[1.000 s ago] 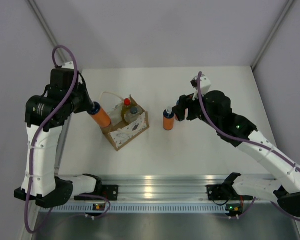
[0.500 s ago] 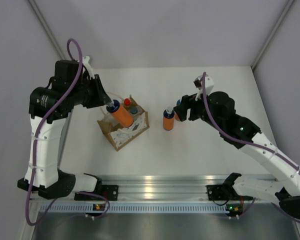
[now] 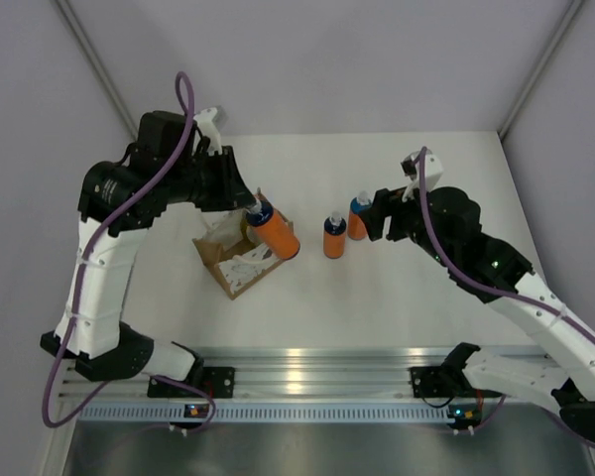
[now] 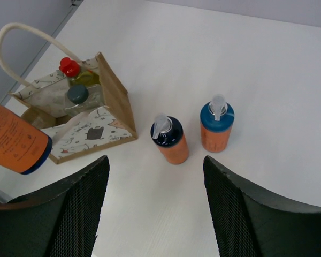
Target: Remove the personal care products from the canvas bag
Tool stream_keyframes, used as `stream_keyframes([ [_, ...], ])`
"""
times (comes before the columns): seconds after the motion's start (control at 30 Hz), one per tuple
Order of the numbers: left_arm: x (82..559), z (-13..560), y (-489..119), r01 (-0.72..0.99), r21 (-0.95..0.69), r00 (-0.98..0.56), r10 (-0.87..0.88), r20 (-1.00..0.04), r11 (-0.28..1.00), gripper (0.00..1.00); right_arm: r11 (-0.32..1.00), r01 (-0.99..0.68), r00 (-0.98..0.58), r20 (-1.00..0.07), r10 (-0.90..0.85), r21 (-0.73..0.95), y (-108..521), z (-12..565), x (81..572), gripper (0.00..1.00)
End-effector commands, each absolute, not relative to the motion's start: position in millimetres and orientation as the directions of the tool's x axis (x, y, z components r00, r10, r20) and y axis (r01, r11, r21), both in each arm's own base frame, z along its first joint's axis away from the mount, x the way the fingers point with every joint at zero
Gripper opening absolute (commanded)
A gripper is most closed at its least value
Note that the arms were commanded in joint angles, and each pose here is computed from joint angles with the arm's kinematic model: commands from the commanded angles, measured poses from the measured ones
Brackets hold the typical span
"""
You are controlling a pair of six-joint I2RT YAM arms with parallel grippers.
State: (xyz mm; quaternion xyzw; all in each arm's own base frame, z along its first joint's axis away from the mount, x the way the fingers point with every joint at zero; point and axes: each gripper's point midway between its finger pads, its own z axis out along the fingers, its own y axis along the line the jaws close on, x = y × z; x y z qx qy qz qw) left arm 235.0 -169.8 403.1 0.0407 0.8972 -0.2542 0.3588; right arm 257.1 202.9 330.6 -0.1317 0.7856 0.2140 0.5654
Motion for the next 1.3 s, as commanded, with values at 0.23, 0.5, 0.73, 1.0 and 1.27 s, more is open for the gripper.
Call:
stream_keyframes([
  [0.23,248,426,-249,0.472,-0.413,-0.59,-0.069,-0.805,0.779,0.0,0.939,-0.293,-0.281,-0.955,0.098,0.182,158,351,253,0.71],
  [0.5,270,378,-282,0.43,-0.142,-0.494,0.101,-0.863,0.892,0.0,0.946,-0.264,-0.257,-0.959,0.121,0.19,143,363,245,0.73],
  [0.73,277,329,-306,0.425,-0.069,-0.479,0.16,-0.863,0.903,0.0,0.949,-0.247,-0.237,-0.962,0.135,0.194,131,371,238,0.73],
  [1.0,283,267,-327,0.438,-0.056,-0.495,0.189,-0.848,0.897,0.0,0.952,-0.235,-0.223,-0.964,0.145,0.197,124,374,234,0.75],
  [1.27,284,217,-333,0.432,-0.029,-0.533,0.229,-0.814,0.901,0.0,0.952,-0.235,-0.22,-0.965,0.144,0.195,121,374,231,0.76],
])
